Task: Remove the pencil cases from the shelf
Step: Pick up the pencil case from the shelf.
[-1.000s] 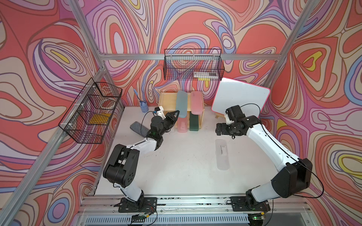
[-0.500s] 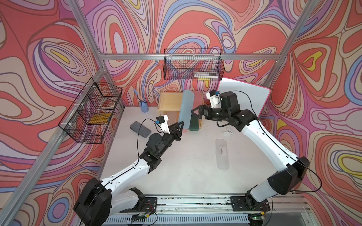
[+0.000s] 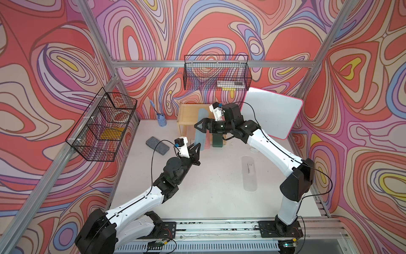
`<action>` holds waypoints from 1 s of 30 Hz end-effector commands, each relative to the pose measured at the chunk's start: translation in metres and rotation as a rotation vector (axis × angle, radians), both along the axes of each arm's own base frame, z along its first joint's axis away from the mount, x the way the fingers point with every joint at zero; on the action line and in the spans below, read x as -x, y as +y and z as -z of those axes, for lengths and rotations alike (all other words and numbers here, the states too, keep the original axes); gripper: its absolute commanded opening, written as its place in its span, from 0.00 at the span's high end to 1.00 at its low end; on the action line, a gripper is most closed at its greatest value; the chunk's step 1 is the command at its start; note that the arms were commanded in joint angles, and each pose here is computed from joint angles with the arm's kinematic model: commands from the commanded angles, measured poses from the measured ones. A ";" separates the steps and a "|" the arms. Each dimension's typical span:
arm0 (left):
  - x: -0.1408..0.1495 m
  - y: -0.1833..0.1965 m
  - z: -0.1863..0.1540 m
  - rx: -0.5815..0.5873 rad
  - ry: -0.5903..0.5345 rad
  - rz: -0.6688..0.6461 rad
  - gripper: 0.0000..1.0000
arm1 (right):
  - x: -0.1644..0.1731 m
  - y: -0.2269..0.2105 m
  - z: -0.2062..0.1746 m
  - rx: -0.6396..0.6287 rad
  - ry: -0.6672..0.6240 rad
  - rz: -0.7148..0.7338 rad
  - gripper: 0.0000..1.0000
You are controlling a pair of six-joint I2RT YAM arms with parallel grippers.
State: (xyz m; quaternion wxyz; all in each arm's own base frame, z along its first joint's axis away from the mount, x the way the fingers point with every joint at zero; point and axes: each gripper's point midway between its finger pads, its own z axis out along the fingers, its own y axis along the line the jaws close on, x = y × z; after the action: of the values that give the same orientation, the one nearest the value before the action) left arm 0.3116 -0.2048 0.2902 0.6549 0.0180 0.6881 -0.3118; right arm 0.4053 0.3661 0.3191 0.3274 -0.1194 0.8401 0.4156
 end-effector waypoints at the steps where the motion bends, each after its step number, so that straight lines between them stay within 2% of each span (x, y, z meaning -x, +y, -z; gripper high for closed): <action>1: 0.008 0.003 -0.022 0.030 -0.073 0.007 0.90 | 0.001 -0.001 0.005 0.006 -0.001 0.014 0.02; 6: 0.012 0.005 -0.025 0.054 -0.078 0.012 0.90 | 0.000 0.004 0.014 0.000 0.013 0.000 0.02; 9: 0.012 0.005 -0.027 0.070 -0.080 0.016 0.90 | 0.003 0.012 0.008 -0.049 0.011 -0.041 0.02; 10: 0.013 0.006 -0.013 0.058 -0.056 0.016 0.90 | 0.004 0.016 0.006 -0.072 0.008 -0.057 0.02; 13: 0.014 0.006 -0.010 0.066 -0.051 0.018 0.89 | 0.006 0.021 0.002 -0.110 0.001 -0.085 0.02; 18: 0.013 0.005 -0.007 0.069 -0.043 0.019 0.82 | 0.006 0.022 0.004 -0.119 0.020 -0.086 0.16; 23: 0.011 0.006 -0.005 0.070 -0.039 0.013 0.77 | 0.005 0.015 0.016 -0.072 0.037 -0.048 0.30; 24: 0.011 0.005 -0.004 0.068 -0.036 0.013 0.71 | 0.005 0.013 0.019 -0.058 0.040 -0.040 0.32; 28: 0.009 0.007 -0.001 0.061 -0.026 -0.002 0.19 | 0.005 0.002 0.028 0.013 0.038 0.012 0.33; 30: 0.007 0.012 0.001 0.044 -0.011 -0.034 0.10 | 0.005 -0.012 0.032 0.070 0.030 0.061 0.33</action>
State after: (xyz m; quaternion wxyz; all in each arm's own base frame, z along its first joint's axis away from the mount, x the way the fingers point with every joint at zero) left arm 0.3042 -0.1967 0.2826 0.6563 0.0024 0.6824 -0.3219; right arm 0.4037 0.3719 0.2922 0.3068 -0.1052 0.8446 0.4260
